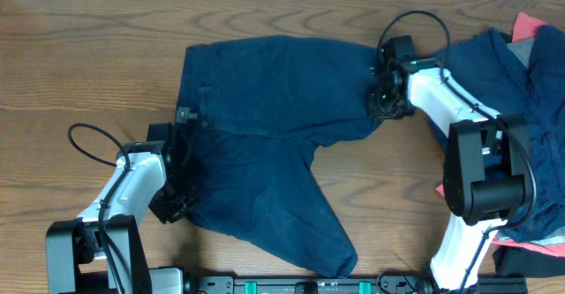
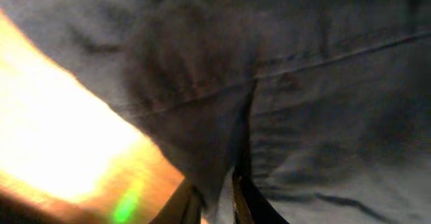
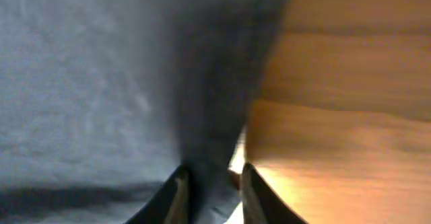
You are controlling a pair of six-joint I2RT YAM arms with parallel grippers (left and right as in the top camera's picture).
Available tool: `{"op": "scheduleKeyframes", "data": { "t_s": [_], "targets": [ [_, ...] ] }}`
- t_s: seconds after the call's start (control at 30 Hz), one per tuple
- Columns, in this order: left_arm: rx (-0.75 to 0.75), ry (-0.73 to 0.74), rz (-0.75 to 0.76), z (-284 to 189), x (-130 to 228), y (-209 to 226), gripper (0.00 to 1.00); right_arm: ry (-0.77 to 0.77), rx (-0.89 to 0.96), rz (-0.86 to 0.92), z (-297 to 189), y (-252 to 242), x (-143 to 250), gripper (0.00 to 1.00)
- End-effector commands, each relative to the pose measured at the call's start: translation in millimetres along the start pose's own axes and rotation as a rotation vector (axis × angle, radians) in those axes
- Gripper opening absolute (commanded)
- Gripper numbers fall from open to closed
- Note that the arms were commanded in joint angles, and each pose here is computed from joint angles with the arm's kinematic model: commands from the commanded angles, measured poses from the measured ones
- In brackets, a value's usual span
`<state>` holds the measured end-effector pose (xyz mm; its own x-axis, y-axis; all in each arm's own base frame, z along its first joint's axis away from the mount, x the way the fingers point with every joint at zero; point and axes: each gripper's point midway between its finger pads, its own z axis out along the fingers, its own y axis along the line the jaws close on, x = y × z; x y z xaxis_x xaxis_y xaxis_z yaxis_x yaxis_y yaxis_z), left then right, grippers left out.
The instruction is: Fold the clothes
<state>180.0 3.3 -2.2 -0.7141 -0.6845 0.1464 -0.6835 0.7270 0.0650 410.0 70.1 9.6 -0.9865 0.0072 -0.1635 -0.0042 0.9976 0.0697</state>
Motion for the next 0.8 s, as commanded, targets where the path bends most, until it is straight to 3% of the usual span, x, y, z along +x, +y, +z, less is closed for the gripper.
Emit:
{"op": "scheduleKeyframes", "data": {
  "t_s": [0.0, 0.07, 0.13, 0.33, 0.77],
  "targets": [
    [0.085, 0.024, 0.010, -2.0, 3.1, -15.7, 0.17, -0.120, 0.051, 0.024, -39.5, -7.6, -38.1, 0.36],
    [0.112, 0.025, 0.012, -2.6, 2.4, -21.1, 0.17, -0.120, 0.033, 0.018, -54.9, -1.0, -41.3, 0.52],
    [0.114, 0.025, 0.012, -2.6, 2.4, -21.4, 0.17, -0.079, -0.031, 0.009, -65.4, 12.8, -33.3, 0.57],
    [0.112, 0.023, 0.057, -2.6, 2.5, -21.0, 0.17, 0.163, -0.274, -0.102, -77.4, 67.1, 30.0, 0.47],
    [0.110, 0.020, 0.065, -2.5, 2.1, -20.6, 0.17, 0.531, -0.323, -0.247, -63.2, 144.3, 161.8, 0.45]
  ]
}}
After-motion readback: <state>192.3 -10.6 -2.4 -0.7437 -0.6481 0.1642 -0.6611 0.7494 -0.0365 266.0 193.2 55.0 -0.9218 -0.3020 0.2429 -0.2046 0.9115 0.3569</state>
